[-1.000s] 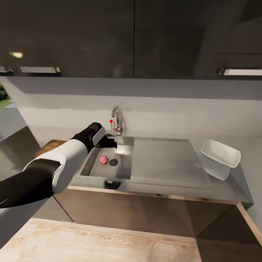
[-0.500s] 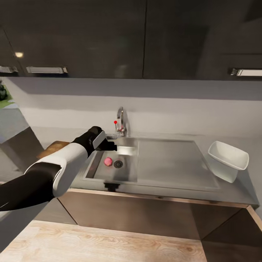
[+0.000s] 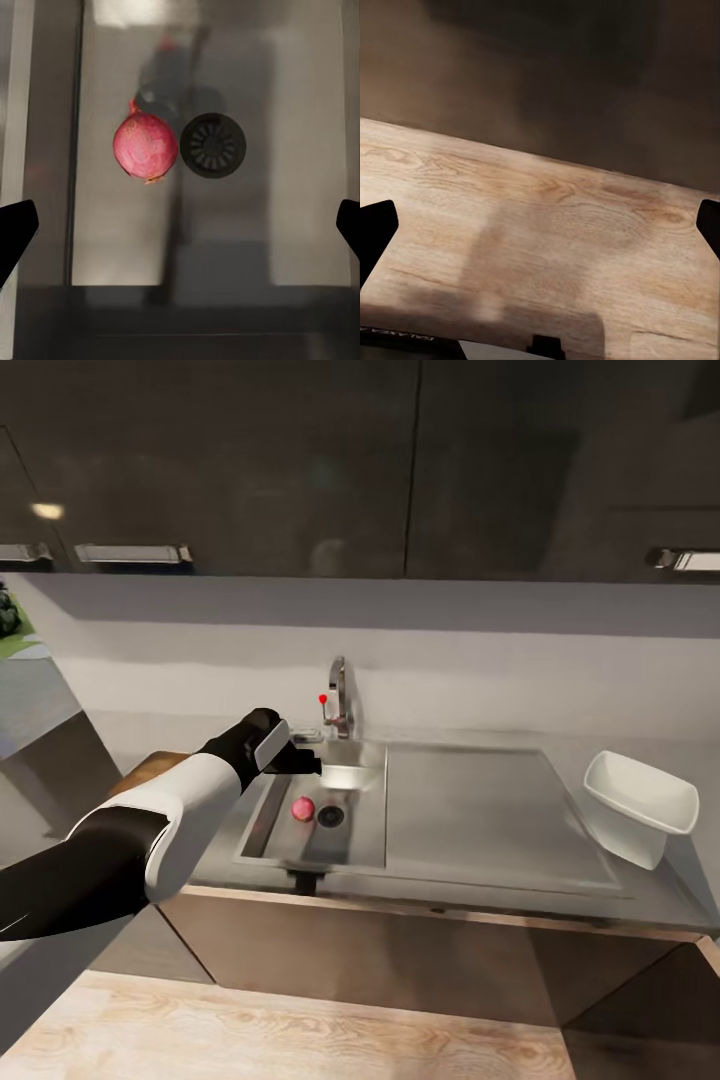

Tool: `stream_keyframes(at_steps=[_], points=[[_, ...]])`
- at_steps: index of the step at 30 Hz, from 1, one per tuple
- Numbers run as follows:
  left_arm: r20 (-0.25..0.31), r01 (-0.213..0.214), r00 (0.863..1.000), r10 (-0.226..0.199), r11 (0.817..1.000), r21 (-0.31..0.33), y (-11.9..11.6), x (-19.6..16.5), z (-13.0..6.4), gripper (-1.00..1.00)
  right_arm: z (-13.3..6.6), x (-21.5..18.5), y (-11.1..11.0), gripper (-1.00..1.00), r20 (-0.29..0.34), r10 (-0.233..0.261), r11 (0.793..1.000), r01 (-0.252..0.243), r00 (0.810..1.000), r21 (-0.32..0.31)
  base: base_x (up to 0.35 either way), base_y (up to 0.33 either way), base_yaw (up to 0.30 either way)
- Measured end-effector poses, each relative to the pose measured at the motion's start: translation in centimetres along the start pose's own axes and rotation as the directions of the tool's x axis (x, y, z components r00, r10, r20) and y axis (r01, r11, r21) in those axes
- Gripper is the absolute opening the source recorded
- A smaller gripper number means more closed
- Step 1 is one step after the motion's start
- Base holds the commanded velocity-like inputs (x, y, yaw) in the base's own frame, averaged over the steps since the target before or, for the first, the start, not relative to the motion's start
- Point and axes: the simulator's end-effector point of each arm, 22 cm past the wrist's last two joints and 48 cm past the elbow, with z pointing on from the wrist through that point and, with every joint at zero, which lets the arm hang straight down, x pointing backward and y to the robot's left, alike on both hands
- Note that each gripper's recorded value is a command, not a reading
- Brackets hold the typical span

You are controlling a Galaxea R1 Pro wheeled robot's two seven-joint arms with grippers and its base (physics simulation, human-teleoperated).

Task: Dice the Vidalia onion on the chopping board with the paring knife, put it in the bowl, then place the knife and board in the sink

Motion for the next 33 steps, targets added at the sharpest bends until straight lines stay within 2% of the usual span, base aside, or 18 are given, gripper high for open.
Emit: stream_keyframes(at_steps=[8,24,33], points=[[-0.005,0.0,1.0,0.0,1.0,0.0,0.0,0.2,0.4,1.0,0.0,0.2,-0.1,1.0,-0.005,0.0,1.0,0.0,1.0,0.001,0.041,0.0,0.0],[-0.036,0.002,0.999,-0.002,1.0,0.001,0.1,1.4,2.2,1.0,0.0,1.3,0.1,1.0,-0.03,0.002,1.0,-0.002,1.0,-0.002,0.002,0.0,0.0],[-0.058,0.004,0.998,-0.004,1.0,0.001,0.2,2.5,3.4,1.0,-0.1,1.9,0.1,1.0,-0.044,0.003,1.0,-0.003,0.999,-0.003,0.082,0.002,0.0]])
